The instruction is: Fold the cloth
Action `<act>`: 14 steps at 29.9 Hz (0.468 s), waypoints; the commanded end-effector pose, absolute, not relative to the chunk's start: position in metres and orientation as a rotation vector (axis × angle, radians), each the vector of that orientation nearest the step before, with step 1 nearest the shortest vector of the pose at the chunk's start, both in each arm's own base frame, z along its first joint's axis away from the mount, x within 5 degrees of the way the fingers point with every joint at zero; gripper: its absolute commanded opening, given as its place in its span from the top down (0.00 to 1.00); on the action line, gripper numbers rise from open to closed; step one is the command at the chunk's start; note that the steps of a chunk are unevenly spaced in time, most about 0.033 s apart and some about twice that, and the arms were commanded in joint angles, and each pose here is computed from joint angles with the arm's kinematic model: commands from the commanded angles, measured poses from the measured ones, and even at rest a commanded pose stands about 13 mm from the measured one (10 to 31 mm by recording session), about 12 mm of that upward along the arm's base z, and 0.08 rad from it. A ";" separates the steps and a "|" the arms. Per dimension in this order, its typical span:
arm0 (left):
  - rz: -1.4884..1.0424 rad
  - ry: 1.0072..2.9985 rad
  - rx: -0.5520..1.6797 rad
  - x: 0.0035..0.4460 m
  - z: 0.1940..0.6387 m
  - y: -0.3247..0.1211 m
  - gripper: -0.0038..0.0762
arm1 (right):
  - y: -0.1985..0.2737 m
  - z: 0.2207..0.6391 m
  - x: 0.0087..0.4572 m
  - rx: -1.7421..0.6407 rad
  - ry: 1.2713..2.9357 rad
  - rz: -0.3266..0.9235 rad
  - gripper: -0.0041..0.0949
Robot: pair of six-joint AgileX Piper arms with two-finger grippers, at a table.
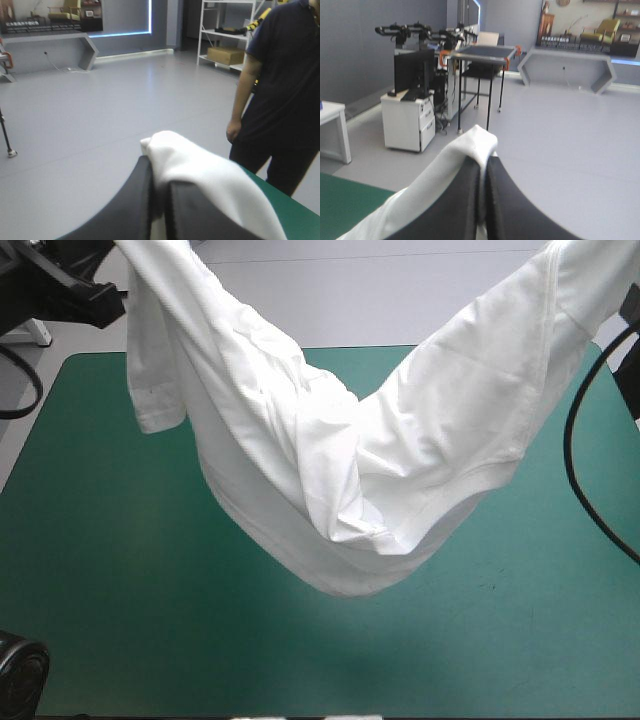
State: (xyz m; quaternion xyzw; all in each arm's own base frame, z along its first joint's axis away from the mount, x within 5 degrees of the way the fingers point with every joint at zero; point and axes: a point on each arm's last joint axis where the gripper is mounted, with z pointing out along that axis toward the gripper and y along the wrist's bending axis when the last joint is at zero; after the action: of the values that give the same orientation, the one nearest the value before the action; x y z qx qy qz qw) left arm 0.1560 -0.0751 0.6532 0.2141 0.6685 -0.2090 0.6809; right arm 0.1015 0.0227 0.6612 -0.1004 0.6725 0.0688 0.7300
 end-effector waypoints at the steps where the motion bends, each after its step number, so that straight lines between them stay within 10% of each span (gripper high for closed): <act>1: -0.507 1.606 0.513 0.170 0.638 -0.082 0.98 | 0.023 0.654 0.123 -0.193 1.546 0.174 0.98; 14: -0.435 2.132 0.466 0.310 0.479 -0.112 0.98 | 0.031 0.542 0.272 -0.146 2.046 0.198 0.98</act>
State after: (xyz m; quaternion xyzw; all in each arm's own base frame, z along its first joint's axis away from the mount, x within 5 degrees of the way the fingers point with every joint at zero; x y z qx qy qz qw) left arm 0.2987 -0.1122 0.4842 0.2113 0.8795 -0.1750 0.3890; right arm 0.2547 0.0315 0.5548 -0.0684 0.8515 0.0866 0.5126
